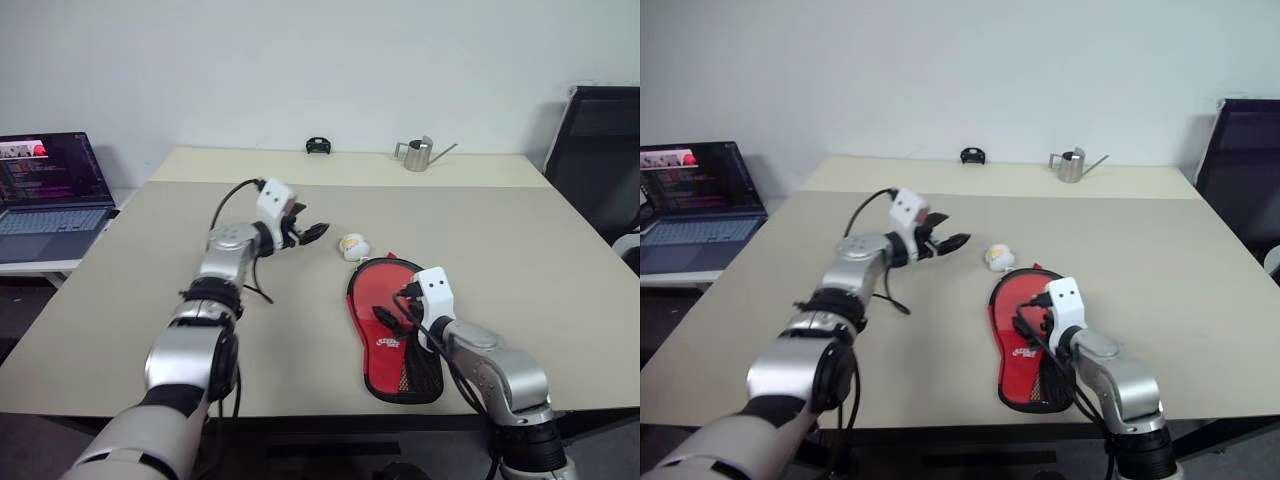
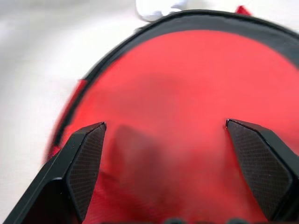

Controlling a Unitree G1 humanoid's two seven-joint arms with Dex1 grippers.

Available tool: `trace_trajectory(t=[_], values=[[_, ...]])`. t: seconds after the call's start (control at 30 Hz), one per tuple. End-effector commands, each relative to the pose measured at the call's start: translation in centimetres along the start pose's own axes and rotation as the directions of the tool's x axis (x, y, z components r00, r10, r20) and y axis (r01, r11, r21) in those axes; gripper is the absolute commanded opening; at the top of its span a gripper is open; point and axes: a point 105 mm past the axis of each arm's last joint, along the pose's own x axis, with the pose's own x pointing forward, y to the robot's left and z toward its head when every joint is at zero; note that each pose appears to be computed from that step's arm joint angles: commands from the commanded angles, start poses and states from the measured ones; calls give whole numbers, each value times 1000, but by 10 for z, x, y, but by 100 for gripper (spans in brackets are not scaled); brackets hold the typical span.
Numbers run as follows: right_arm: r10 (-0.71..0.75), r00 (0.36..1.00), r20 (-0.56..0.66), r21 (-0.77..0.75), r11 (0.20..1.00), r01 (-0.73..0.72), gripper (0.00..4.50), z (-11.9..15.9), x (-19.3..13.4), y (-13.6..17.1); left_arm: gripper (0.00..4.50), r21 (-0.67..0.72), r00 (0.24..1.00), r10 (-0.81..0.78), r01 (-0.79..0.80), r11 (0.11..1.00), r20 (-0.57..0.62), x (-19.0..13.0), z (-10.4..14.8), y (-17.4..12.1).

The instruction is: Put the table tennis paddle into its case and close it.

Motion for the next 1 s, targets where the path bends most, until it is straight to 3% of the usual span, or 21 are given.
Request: trace_trajectory(t=[0.03,0.33,0.53,0.83,1.0], values=[[10,998,-67,18,1000,-9,450,-16,-4,-19,390,16,987,-71,69,997,145,-30,39,-19],[169,985,-19,-92,981,-170,450,9,-18,-26,390,-27,961,-233,239,971,146,-64,44,-69],[265,964,-34,-161,950,-267,450,17,-33,-26,390,-15,936,-346,348,937,68,-68,30,-92],[388,921,12,-155,911,-382,450,55,-78,-30,390,86,916,-400,401,912,-24,-33,12,-112],[391,920,0,-160,908,-386,450,62,-97,-34,390,79,901,-433,434,897,-26,-6,9,-121]])
